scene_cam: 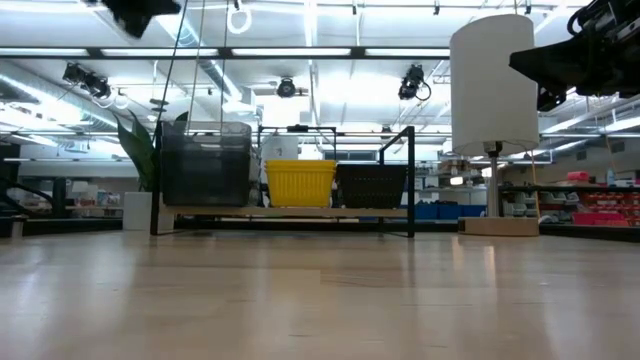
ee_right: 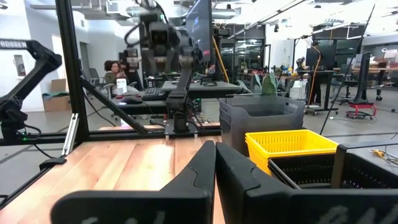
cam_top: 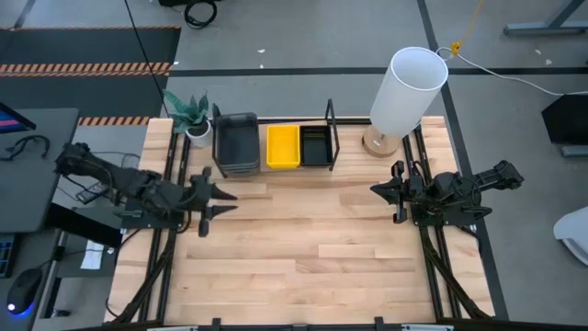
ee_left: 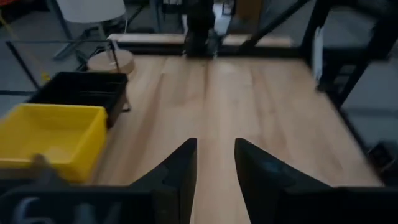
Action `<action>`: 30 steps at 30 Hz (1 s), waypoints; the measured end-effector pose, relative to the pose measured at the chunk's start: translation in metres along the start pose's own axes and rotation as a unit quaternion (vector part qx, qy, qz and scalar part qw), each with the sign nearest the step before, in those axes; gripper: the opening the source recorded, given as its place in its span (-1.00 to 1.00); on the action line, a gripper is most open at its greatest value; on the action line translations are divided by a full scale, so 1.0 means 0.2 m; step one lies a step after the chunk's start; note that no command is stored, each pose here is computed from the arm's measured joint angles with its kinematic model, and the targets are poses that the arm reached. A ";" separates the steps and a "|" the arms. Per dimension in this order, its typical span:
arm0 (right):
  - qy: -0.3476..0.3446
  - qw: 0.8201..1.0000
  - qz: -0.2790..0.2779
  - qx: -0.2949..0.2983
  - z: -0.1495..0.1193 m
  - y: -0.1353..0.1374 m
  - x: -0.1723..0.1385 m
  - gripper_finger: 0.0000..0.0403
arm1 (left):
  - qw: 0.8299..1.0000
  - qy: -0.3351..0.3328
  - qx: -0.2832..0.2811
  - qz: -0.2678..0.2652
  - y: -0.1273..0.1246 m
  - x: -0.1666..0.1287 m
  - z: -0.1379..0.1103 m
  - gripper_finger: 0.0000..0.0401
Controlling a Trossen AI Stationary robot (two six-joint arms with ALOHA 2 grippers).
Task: Stack baskets on shelf by color
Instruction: Return to Home Position
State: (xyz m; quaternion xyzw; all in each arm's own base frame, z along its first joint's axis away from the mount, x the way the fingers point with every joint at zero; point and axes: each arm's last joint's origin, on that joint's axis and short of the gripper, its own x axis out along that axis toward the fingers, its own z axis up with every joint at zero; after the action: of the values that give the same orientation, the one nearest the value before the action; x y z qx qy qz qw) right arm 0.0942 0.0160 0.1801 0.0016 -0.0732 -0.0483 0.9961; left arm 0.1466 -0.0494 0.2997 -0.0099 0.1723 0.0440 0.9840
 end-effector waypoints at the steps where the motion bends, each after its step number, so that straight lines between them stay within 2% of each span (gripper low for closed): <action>1: 0.000 1.000 0.000 0.000 0.00 0.00 0.00 -0.91 | 1.000 -0.014 -0.013 -0.005 0.00 0.01 -0.05 -0.43; 4: 0.000 1.000 0.000 0.000 0.00 0.00 0.00 -0.91 | 0.997 -0.055 -0.038 -0.026 0.02 0.02 -0.16 -0.43; 11: 0.000 1.000 0.000 0.000 0.00 0.00 0.00 -0.91 | 0.986 -0.145 -0.074 -0.040 0.05 0.03 -0.33 -0.45; 19: 0.000 1.000 0.000 0.000 0.00 0.00 0.00 -0.91 | 0.978 -0.191 -0.089 -0.012 0.15 0.11 -0.51 -0.70; 26: 0.000 1.000 0.000 0.000 0.00 0.00 0.00 -0.91 | 0.970 -0.223 -0.092 -0.014 0.26 0.13 -0.52 -0.96; 30: 0.000 1.000 0.000 0.000 0.00 0.00 0.00 -0.91 | 0.973 -0.215 -0.089 -0.003 0.28 0.14 -0.52 -0.97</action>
State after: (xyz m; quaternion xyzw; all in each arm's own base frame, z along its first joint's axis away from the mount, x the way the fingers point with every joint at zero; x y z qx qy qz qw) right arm 0.0942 0.0160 0.1800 0.0016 -0.0730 -0.0485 0.9962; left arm 0.1319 0.0046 0.1918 -0.0878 -0.0483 0.0570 0.9933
